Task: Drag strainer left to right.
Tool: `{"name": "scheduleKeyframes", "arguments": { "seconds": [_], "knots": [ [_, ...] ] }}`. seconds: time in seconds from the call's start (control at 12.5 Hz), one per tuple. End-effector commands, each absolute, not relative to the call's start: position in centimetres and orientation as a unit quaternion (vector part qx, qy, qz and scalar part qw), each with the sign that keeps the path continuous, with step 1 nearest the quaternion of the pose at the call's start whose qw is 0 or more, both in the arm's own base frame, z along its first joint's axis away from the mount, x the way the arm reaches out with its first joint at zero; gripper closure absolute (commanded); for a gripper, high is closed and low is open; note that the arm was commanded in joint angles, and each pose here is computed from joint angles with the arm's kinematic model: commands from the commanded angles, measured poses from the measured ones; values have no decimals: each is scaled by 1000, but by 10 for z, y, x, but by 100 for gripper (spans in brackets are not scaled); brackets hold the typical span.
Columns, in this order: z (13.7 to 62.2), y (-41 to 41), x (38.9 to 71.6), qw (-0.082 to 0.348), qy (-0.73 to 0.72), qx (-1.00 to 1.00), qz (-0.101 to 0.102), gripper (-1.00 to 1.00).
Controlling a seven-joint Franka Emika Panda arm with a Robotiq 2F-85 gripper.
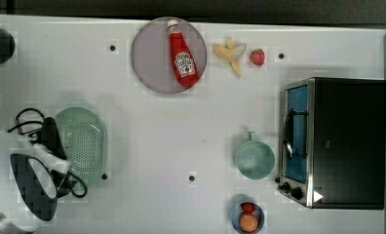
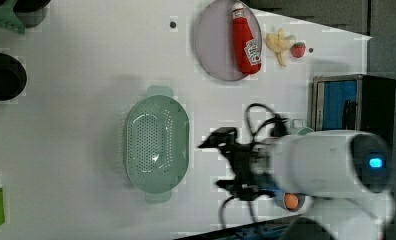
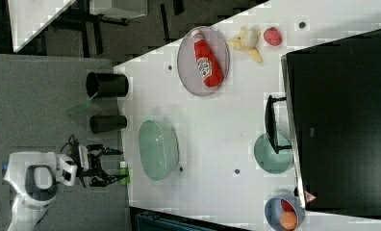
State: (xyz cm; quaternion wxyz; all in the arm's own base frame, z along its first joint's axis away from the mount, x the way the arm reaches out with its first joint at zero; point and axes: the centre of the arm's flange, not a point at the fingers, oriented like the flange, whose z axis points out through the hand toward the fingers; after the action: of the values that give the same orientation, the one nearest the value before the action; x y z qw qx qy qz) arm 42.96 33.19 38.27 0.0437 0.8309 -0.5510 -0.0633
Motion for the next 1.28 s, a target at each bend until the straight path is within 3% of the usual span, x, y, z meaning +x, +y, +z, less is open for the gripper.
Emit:
{"name": "scheduleKeyframes", "arguments": {
  "seconds": [0.08,0.4,0.8,1.04,1.28],
  "knots": [
    [368,339,451,8,-669,742,-52,-100],
    [283,343,461,21,-683,727,-64,-100],
    [206,336,477,-11,-698,710,-93,-100],
    [176,321,480,7,-692,719,-72,-100],
    [167,318,480,9,-691,720,-64,-100]
  ]
}}
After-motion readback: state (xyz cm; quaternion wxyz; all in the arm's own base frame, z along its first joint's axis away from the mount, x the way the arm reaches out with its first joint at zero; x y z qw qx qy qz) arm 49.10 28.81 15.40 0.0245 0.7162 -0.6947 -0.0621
